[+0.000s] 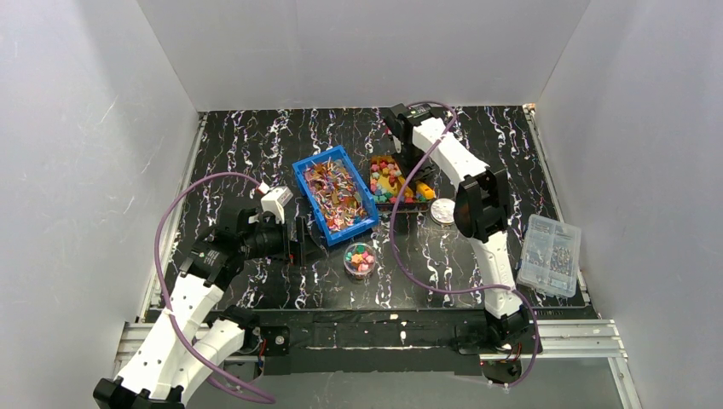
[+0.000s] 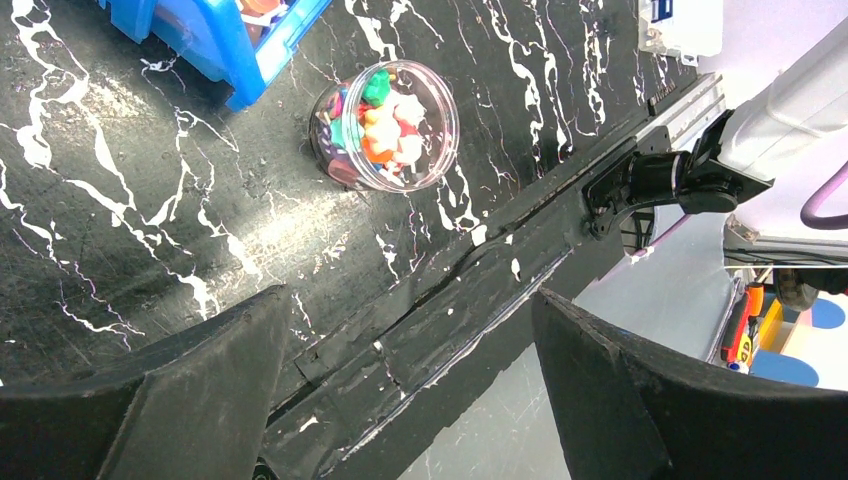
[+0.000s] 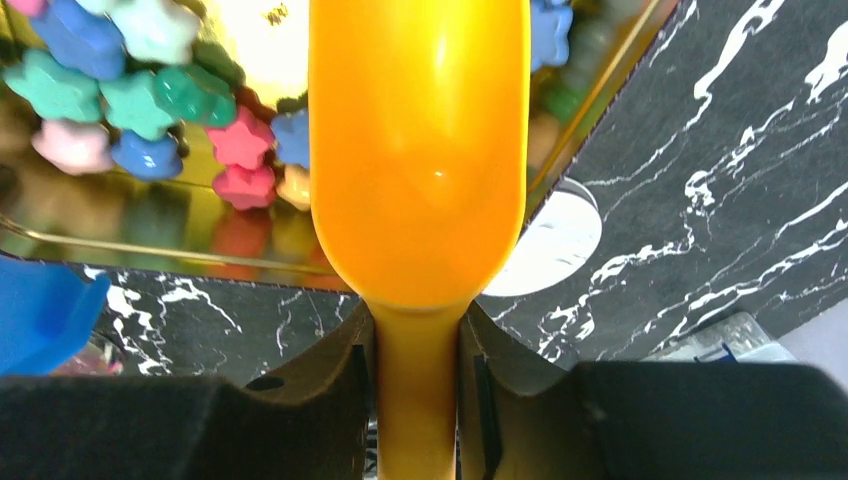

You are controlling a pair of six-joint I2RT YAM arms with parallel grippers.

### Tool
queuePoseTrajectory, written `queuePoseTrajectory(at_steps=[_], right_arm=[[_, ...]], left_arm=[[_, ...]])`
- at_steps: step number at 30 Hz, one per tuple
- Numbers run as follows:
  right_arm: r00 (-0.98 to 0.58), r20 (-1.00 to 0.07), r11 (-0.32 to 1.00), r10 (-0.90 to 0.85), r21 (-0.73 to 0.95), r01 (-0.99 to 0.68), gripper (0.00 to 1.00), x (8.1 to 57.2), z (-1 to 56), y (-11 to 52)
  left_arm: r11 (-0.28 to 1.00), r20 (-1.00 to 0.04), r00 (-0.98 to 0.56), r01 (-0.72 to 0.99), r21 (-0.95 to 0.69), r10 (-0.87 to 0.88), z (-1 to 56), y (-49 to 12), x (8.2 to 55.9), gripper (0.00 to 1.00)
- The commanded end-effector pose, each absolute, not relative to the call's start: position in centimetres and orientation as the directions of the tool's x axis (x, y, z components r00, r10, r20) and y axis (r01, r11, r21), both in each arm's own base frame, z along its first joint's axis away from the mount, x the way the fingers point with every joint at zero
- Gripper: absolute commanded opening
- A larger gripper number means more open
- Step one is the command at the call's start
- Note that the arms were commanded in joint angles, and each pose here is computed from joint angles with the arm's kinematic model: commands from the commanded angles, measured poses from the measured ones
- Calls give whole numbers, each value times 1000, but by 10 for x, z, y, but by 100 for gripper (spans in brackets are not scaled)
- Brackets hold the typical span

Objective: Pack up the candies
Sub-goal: Scoop the fake candies from the storage box.

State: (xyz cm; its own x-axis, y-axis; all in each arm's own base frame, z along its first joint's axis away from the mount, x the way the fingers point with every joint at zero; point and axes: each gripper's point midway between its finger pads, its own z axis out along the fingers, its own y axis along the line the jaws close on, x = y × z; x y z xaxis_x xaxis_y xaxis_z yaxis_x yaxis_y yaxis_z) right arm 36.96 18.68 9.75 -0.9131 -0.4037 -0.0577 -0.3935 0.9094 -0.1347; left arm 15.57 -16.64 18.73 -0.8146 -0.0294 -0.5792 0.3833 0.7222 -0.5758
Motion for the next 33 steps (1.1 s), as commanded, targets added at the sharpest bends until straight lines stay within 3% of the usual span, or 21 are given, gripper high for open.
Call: queuePoseTrajectory(at_steps=[1,17,33], right_arm=[[-904,-143,914,-404,-114,-390,1,392,98,201],[-848,-272,891,-454,-122,-437,1,402,83,202],[-770,-412,869,-487,-138,-475,1,385,111,189]], left_arm=[[727,-569,-822,380,-572,-19,184,-165,153,88],[736,-557,-830,368,-568,-14,181,-165,155,88],[740,-551,-834,362,-567,-14,180,-164,156,88]])
